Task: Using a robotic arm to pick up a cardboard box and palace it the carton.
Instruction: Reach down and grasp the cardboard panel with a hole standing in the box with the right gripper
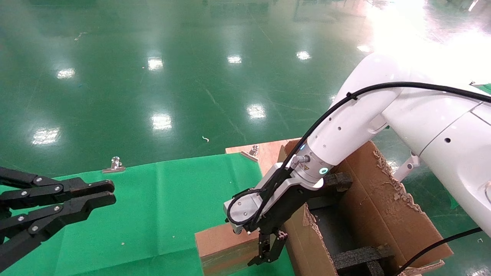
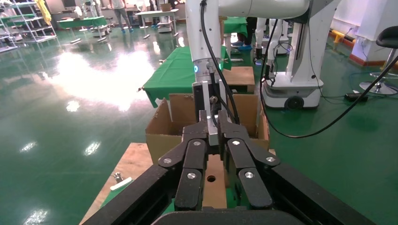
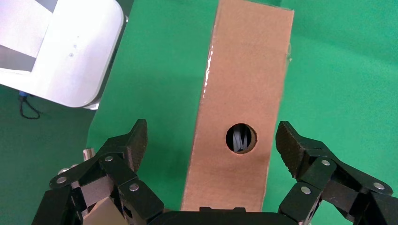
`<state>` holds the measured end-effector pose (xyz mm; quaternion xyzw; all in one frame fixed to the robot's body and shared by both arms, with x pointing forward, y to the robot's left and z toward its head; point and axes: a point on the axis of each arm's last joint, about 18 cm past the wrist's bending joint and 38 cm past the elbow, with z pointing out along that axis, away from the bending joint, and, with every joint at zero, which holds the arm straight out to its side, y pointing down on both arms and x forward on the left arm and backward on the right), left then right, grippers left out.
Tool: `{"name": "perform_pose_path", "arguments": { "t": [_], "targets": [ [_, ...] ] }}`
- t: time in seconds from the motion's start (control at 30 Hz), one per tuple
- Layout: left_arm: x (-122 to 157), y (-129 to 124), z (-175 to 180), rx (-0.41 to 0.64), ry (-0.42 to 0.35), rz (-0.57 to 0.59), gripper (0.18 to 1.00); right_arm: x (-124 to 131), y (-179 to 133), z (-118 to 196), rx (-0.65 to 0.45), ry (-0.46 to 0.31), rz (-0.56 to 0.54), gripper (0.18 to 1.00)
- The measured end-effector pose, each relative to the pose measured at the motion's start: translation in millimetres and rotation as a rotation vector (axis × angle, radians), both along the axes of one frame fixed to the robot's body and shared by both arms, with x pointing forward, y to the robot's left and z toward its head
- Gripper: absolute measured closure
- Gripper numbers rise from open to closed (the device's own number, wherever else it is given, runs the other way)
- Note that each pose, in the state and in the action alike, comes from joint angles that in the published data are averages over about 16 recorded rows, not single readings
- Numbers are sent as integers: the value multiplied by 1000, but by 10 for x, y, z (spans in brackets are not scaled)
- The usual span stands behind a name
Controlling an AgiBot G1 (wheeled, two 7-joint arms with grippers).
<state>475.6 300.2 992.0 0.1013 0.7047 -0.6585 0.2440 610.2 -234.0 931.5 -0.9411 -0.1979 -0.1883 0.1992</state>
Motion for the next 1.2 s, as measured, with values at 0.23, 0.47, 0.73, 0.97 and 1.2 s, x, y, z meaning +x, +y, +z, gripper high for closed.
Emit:
{"name": "perform_pose_path", "arguments": {
  "t": [0.23, 0.47, 0.73, 0.97, 1.2],
  "targets": [
    [0, 0, 0, 0, 0, 0, 914, 1, 1, 3, 1, -1, 1, 205],
    [0, 0, 0, 0, 0, 0, 809, -5, 1, 0, 5, 0, 1, 268],
    [-1, 0, 0, 0, 0, 0, 638, -8, 2, -2, 7, 1, 2, 398],
    [-1, 0, 0, 0, 0, 0, 477, -10, 1, -4, 8, 1, 2, 556],
    [0, 0, 0, 0, 0, 0, 336, -14, 7, 18, 18, 3, -2, 690]
  ]
}}
